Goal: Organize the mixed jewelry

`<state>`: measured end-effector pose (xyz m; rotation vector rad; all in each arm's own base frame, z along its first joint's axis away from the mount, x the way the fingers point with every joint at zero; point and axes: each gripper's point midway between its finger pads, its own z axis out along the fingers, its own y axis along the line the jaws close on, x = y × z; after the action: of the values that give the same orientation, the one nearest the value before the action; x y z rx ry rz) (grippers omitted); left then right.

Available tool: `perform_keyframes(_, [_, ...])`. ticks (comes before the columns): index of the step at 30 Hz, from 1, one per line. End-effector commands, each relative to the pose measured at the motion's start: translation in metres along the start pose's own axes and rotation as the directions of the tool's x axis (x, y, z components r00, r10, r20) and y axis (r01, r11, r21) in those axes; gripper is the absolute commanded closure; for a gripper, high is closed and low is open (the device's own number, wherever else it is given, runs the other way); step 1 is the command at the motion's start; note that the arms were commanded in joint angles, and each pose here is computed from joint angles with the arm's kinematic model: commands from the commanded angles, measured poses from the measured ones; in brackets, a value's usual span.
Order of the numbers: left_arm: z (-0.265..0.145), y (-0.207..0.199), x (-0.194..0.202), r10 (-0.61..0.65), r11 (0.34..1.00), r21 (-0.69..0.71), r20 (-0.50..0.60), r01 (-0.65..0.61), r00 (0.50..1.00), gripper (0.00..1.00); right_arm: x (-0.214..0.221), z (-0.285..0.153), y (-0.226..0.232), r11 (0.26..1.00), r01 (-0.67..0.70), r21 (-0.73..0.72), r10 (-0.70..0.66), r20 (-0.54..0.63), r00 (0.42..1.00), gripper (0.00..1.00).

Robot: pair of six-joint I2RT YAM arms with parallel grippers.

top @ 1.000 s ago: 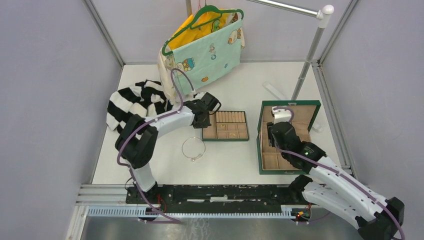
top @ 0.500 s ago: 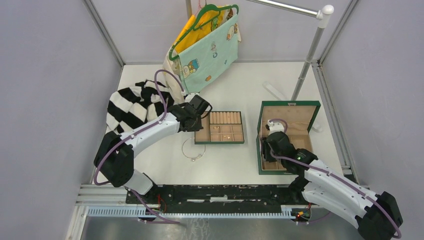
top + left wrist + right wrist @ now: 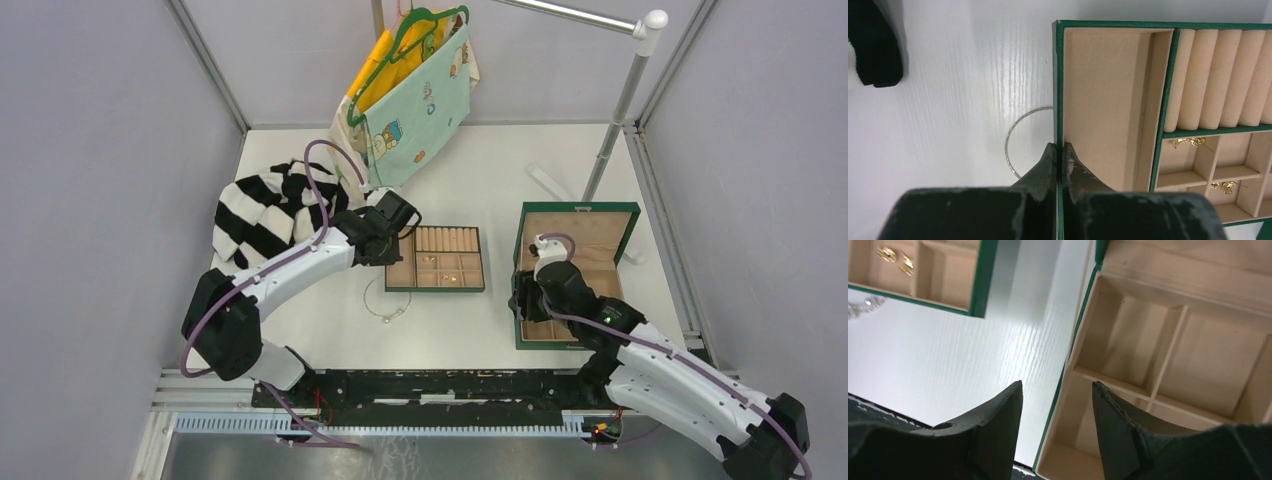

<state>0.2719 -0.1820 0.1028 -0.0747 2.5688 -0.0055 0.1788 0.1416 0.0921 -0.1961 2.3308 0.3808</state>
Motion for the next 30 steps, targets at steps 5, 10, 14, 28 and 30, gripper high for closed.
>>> perform_keyframes(5, [-0.040,0.000,-0.035,-0.040,0.998,0.059,0.130,0.033,0.991,0.98,0.036,0.018,0.019,0.998,0.019,-0.068,-0.026,-0.095,0.995,0.46])
perform_keyframes(10, [-0.042,0.002,-0.033,-0.033,0.998,0.060,0.124,0.026,0.992,0.98,0.032,0.028,0.029,0.996,0.064,-0.067,-0.069,-0.077,0.995,0.70])
perform_keyframes(14, [-0.046,0.006,-0.028,-0.030,0.998,0.060,0.110,0.024,0.993,0.98,0.016,0.039,0.039,0.992,0.099,-0.073,-0.103,-0.043,0.994,0.87])
perform_keyframes(28, [-0.053,0.045,0.002,-0.052,0.998,-0.044,0.072,0.055,0.996,0.98,-0.051,0.081,0.102,0.976,0.166,-0.143,-0.159,0.062,0.985,0.98])
perform_keyframes(30, [-0.055,0.049,0.006,-0.057,0.997,-0.053,0.067,0.061,0.996,0.98,-0.061,0.087,0.108,0.979,0.153,-0.133,-0.143,0.078,0.987,0.97])
